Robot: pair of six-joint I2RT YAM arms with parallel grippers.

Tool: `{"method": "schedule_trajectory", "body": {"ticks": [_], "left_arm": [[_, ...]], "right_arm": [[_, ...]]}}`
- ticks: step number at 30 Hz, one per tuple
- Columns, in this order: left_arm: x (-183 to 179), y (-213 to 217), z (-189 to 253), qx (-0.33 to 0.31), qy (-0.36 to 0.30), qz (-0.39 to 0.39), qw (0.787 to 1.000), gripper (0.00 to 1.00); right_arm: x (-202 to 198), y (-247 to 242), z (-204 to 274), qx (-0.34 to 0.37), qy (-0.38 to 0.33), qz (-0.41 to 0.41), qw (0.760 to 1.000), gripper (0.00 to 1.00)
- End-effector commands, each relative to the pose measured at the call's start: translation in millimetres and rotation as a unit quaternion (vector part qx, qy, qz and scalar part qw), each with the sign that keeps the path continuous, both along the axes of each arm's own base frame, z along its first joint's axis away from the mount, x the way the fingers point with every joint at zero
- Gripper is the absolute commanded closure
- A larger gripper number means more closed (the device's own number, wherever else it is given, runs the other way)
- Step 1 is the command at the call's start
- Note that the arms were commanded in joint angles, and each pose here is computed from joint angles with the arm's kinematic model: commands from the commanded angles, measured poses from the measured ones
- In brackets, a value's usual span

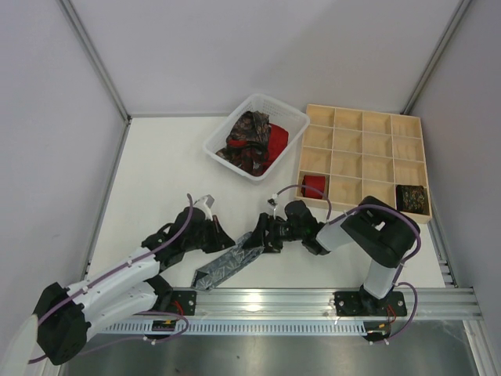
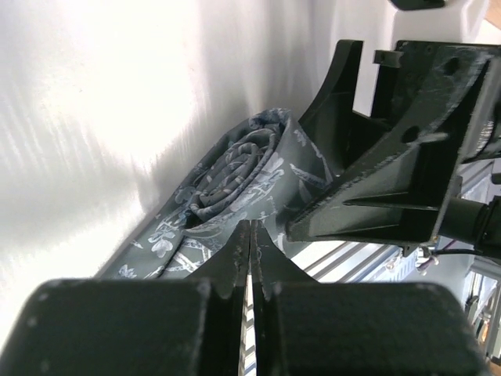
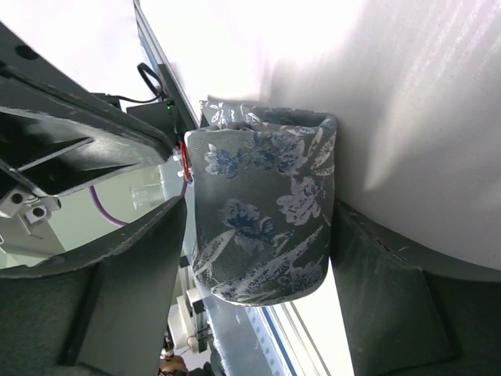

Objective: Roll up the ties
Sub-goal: Roll the tie

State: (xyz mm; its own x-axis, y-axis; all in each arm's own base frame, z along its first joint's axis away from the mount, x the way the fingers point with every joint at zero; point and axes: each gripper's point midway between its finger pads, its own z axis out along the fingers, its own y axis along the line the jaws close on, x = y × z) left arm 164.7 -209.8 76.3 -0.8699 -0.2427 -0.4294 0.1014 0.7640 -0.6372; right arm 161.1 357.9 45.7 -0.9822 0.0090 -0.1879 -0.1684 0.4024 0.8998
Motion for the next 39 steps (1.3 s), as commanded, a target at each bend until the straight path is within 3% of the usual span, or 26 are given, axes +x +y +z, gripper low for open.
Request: {"method": "schedule_trajectory", "body": {"ticks": [1,8,24,30,33,34,38,39], "left_arm": [[4,5,0,0.02,-0.005,0.005,1.0,0.98],[5,9,-23,0.034,0.009,0.018,0.999,1.0],[3,10,-36,0.041,0.017,0.014,0.999,0.99],[1,11,-38,0.04,0.019,0.016,0.999,1.0],[2,11,-36,0.042,0.017,0.016,0.999,1.0],[2,11,-36,0.041,0.017,0.015,0.999,1.0],[3,10,-35,0.041,0.016,0.015,0.999,1.0],[3,10,-35,0.04,0.016,0.015,0.999,0.99]], "right_arm": [[3,-3,-13,-0.022,-0.004,0.0,1.0,0.23],[1,3,-17,-0.024,-0.001,0.012,1.0,0.18],[4,18,-38,-0.04,0.004,0.013,0.999,0.22],[4,20,-45,-0.04,0.016,0.01,0.999,0.3],[3,20,-48,-0.037,0.016,0.019,0.999,0.43],[2,21,-46,-0.032,0.014,0.023,0.999,0.52],[5,23,-46,-0.029,0.009,0.034,0.999,0.55],[5,23,-47,-0.029,0.008,0.034,0.999,0.6]]}}
